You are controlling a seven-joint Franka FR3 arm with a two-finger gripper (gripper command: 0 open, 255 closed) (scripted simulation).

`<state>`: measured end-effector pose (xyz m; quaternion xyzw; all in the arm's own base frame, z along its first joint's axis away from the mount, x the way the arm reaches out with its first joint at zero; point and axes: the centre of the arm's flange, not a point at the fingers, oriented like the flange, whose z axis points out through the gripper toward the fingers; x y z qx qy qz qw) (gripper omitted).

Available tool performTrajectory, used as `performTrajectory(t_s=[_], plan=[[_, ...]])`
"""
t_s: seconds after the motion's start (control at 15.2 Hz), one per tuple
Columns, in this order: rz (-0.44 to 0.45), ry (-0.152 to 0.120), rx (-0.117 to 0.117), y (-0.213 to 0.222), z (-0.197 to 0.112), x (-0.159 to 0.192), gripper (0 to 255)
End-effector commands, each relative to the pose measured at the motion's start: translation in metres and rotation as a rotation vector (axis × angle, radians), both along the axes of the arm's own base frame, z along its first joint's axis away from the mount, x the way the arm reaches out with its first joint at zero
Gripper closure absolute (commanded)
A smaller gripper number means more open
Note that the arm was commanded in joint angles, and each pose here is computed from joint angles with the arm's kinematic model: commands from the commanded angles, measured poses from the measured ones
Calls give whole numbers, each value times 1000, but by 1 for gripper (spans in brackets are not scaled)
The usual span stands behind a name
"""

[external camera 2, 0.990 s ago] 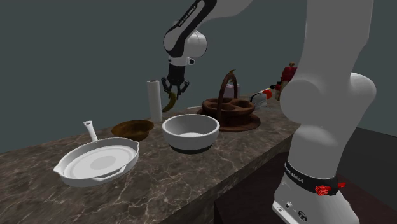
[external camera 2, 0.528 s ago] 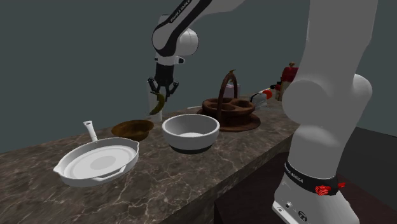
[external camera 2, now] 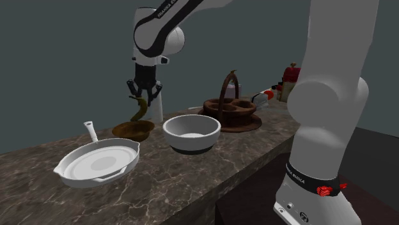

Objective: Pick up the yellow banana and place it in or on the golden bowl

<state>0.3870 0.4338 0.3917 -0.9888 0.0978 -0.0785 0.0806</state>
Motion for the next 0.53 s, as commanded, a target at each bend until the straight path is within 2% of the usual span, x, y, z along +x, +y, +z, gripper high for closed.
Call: performTrajectory(t_s=[0.0, 0.07, 0.46], plan=[[-2, 0, 1, 20, 4, -17, 255], [-2, 0, 1, 32, 4, -27, 255], [-2, 0, 1, 32, -27, -27, 255]])
